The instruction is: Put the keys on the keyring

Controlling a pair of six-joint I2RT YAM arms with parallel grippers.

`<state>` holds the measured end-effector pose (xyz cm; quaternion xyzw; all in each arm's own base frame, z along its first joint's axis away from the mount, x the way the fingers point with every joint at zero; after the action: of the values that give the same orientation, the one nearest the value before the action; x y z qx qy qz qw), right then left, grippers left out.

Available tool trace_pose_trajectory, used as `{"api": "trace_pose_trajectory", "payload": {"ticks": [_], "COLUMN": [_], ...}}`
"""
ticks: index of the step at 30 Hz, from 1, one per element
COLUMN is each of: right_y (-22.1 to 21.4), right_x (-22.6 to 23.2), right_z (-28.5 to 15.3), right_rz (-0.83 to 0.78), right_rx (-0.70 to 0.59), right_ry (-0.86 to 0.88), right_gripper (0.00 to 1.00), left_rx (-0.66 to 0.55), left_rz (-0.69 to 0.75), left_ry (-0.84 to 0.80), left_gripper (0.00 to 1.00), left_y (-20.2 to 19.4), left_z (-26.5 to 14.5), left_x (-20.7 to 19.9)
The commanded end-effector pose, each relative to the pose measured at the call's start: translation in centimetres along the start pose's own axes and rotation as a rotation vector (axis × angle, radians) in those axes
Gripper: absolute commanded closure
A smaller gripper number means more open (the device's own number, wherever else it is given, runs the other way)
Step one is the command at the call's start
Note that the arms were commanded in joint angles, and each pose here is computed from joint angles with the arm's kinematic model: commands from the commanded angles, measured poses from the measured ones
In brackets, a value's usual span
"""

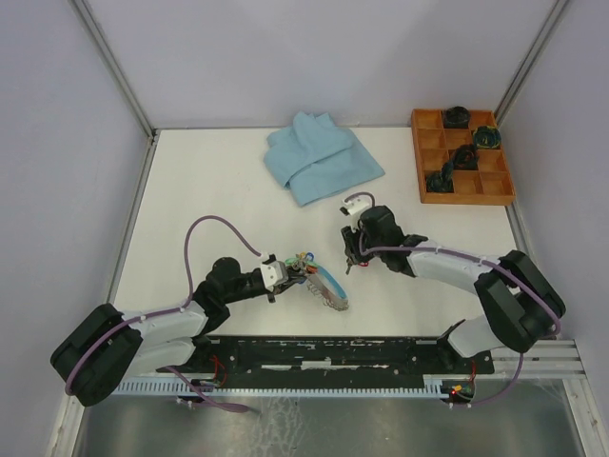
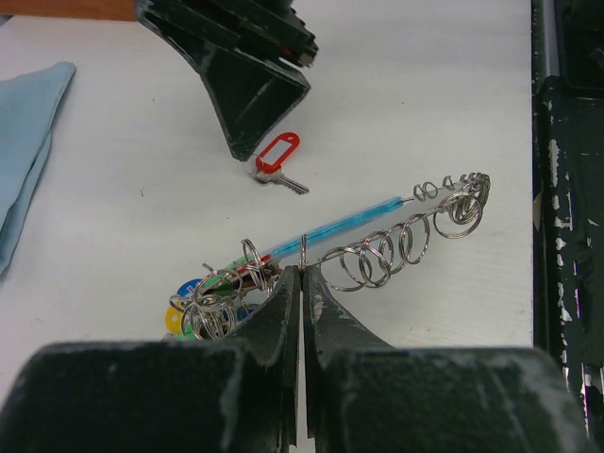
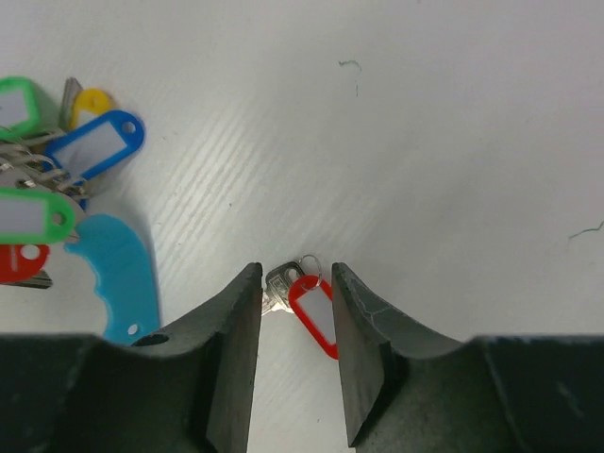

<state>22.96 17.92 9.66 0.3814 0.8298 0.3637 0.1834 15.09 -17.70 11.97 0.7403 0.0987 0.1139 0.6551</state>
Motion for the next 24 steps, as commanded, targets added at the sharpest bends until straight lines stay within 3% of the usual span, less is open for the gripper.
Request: {"api": "trace_pose_trajectory", "payload": {"ticks": [1,6,14,24], "right_y": [2.9,3.9,5.1,4.7], "right_x": [-0.4,-0.5,-1.8,-2.6], "right_z": [-2.6,-3.1,-1.2,1.0], "right_rz": [0.000,0.015,0.115,0.222], "right_rx": [0.153,0.350,0.514,0.495], "right_ry": [-0.016,0.005,0.171,0.258], "right_gripper": [0.55,0.54,0.58,0.65], "left_rx": [-0.096,-0.096,-0.092,-0.094], "left_rz": [0.047,0.047,0.047,0.045], "left_ry": [0.007,0.007,0.003,-0.002], "left_gripper": [0.97,0.97,0.97,0.97], "left_y": [2.3,2.3,2.3,2.4], "left_z": [0.5,0.5,0.5,0.5], "left_x": [0.5,0.4,0.4,0.4]}}
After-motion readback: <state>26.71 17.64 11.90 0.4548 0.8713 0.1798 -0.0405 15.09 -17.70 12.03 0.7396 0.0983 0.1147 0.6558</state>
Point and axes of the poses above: each gripper's point midway between its finger pads, its own z axis out along the fingers, its own x axis along the line the jaws close on, y = z × x, the point moved 9 cm from there along -z, back along the fingers, and after that the axes turned 8 degrees about -z, right-handed, at the moved point
